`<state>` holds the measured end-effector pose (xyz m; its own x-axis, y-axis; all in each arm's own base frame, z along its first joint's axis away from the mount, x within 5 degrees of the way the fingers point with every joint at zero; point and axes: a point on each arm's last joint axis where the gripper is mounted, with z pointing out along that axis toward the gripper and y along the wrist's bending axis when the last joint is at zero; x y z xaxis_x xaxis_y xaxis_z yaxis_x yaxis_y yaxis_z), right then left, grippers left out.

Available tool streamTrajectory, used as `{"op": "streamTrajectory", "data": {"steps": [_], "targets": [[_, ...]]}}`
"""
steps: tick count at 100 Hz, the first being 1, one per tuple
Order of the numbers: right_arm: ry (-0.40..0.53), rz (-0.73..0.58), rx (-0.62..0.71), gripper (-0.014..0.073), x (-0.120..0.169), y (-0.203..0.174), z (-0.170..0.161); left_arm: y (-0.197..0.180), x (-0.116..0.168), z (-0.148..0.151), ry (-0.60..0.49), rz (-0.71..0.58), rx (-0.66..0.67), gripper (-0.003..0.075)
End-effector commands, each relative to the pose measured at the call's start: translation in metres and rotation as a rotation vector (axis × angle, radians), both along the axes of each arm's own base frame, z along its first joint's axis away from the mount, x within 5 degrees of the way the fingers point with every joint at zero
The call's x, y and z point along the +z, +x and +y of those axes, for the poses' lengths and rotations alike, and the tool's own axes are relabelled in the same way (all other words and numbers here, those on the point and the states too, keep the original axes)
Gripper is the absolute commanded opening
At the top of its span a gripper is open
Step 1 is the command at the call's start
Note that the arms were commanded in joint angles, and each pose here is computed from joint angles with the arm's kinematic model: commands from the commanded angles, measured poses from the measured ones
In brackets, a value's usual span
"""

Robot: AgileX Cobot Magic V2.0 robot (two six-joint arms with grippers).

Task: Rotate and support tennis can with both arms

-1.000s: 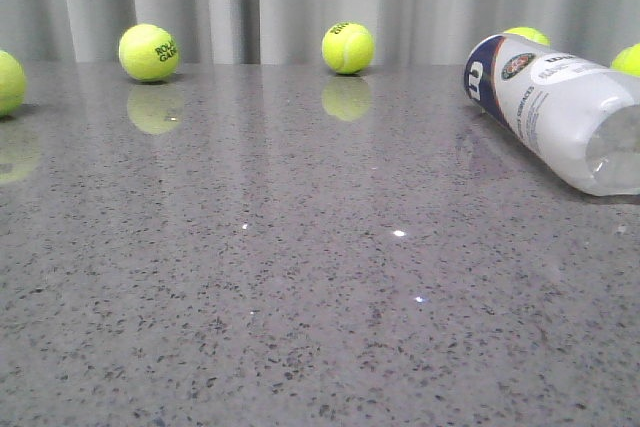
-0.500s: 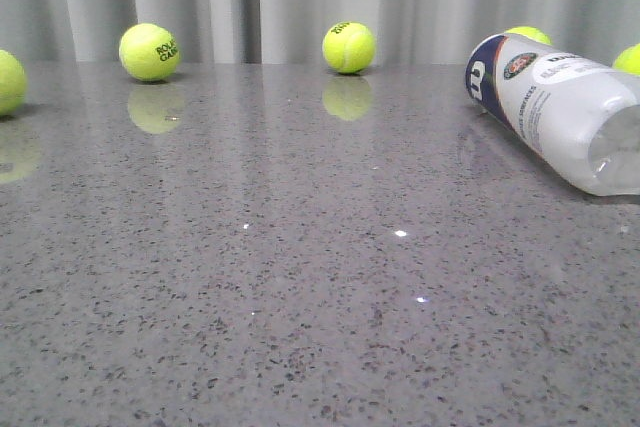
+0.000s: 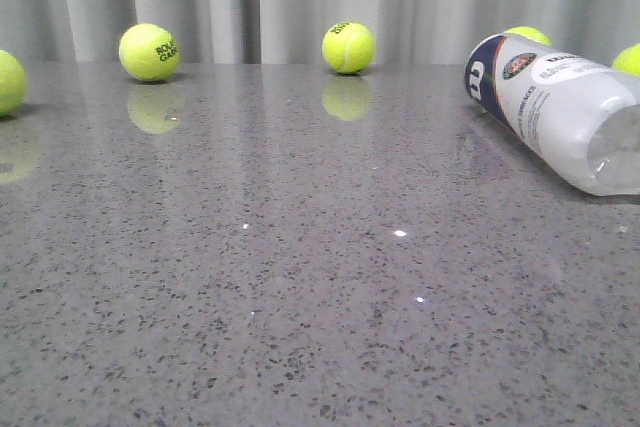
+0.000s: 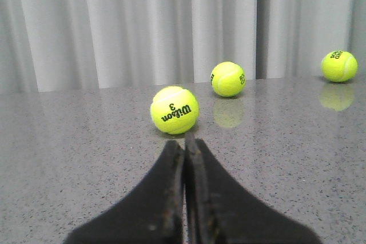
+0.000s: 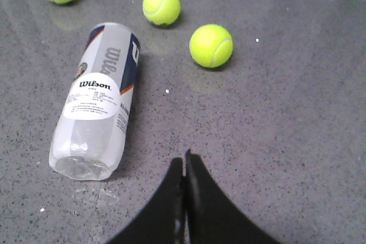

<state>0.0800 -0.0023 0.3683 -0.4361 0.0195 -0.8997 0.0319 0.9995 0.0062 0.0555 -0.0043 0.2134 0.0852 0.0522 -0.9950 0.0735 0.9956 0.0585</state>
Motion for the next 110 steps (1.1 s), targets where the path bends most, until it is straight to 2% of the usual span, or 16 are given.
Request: {"op": "streamTrajectory", "data": {"steps": [1, 14, 24, 29, 30, 42, 51, 68, 81, 95, 110], "targets": [[-0.007, 0.012, -0.009, -0.0067, 0.019, 0.017, -0.001, -0.002, -0.007, 0.0, -0.019, -0.067, -0.005, -0.0021], [-0.009, 0.078, -0.007, -0.0053, 0.018, 0.033, -0.002, -0.002, -0.007, 0.0, -0.019, -0.067, -0.005, -0.0021], [-0.008, 0.134, -0.006, 0.0048, 0.012, 0.039, -0.002, -0.002, -0.007, 0.0, -0.019, -0.067, -0.005, -0.0021], [-0.007, 0.162, -0.007, 0.0155, 0.01, 0.04, -0.002, -0.002, -0.007, 0.0, -0.019, -0.067, -0.005, -0.0021], [-0.007, 0.165, -0.007, 0.0155, 0.009, 0.04, -0.002, -0.002, -0.007, 0.0, -0.019, -0.067, -0.005, -0.0021], [-0.007, 0.188, -0.007, 0.0485, 0.008, 0.04, -0.002, -0.002, -0.007, 0.0, -0.019, -0.067, -0.005, -0.0021], [-0.007, 0.188, -0.007, 0.0671, 0.008, 0.04, -0.002, -0.002, -0.007, 0.0, -0.019, -0.067, -0.005, -0.0021], [0.002, 0.175, 0.002, 0.0646, 0.009, 0.04, -0.001, -0.002, -0.007, 0.0, -0.019, -0.067, -0.005, -0.0021], [0.028, 0.155, 0.07, 0.0646, 0.016, 0.053, 0.006, -0.002, -0.007, 0.0, -0.019, -0.067, -0.005, -0.0021], [0.075, 0.159, 0.162, 0.0646, 0.02, 0.087, 0.015, -0.002, -0.007, 0.0, -0.019, -0.067, -0.005, -0.0021], [0.091, 0.227, 0.207, 0.0646, 0.012, 0.135, 0.019, -0.002, -0.007, 0.0, -0.019, -0.067, -0.005, -0.0021]]}}
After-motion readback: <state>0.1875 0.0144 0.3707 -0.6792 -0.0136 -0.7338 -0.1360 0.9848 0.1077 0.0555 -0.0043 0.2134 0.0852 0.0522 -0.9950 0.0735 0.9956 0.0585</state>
